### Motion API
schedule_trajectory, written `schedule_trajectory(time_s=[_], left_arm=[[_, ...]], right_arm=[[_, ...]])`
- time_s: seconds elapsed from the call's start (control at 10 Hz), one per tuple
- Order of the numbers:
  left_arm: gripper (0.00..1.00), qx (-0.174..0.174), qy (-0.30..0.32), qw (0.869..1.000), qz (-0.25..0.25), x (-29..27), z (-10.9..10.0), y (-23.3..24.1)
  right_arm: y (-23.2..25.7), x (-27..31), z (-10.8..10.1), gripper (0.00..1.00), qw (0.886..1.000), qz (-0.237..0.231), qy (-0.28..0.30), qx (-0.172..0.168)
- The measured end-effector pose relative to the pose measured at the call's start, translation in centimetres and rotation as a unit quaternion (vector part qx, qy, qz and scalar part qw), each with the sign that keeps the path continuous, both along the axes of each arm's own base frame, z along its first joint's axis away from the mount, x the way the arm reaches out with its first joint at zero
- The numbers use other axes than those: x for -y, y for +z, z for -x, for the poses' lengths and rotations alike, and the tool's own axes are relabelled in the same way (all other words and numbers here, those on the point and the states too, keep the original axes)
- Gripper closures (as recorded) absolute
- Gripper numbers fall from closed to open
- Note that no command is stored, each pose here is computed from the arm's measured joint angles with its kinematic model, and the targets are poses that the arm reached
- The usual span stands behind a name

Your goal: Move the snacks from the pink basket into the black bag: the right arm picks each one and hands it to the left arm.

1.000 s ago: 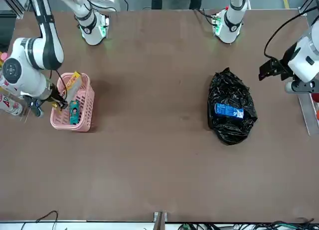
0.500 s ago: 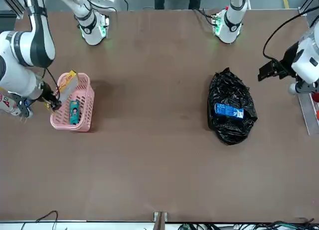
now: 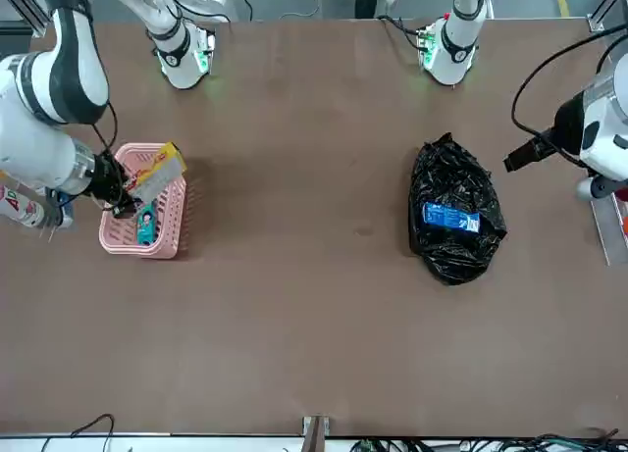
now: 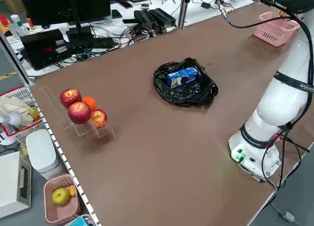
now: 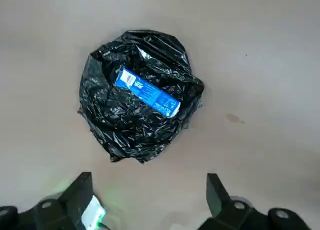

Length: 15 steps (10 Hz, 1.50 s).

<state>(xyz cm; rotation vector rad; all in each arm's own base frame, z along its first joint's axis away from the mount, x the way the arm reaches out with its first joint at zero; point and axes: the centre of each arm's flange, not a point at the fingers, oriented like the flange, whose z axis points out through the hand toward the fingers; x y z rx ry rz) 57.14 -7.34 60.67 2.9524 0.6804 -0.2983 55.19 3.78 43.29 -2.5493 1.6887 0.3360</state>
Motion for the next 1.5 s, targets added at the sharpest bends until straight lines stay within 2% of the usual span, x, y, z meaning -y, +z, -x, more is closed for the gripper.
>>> schedule_trajectory(time_s=[0.1,0.3,0.5,0.7,0.9,1.2,1.3,1.5], left_arm=[[0.00,-0.015,0.052,0.998,0.015,0.5,-0.1,-0.3],[0.00,-0.054,0.156,0.986,0.038,1.5,-0.6,-1.2],[0.00,-0.086,0.250,0.963,0.053,2.7,-1.3,-2.0],[0.00,-0.100,0.341,0.933,0.055,4.9,-1.9,-2.2],[0.00,-0.123,0.403,0.906,0.050,7.8,-1.9,-2.5],[0.00,-0.143,0.449,0.881,0.052,9.6,-2.6,-3.8],[0.00,-0.146,0.472,0.868,0.055,9.5,-3.0,-4.3],[0.00,-0.156,0.526,0.834,0.059,10.3,-3.4,-6.1]], right_arm=[[0.2,-2.3,0.1,0.63,1.000,-0.015,-0.019,-0.004],[0.8,-7.2,0.2,0.63,0.998,-0.034,-0.055,0.003],[1.6,-12.5,0.4,0.63,0.994,-0.046,-0.098,0.026],[1.9,-17.6,1.1,0.63,0.989,-0.055,-0.130,0.044],[1.6,-21.3,1.7,0.63,0.984,-0.078,-0.153,0.048],[1.4,-25.3,1.9,0.63,0.980,-0.091,-0.168,0.045],[1.9,-26.4,1.8,0.63,0.979,-0.098,-0.175,0.044],[2.7,-29.5,1.9,0.63,0.976,-0.106,-0.186,0.043]])
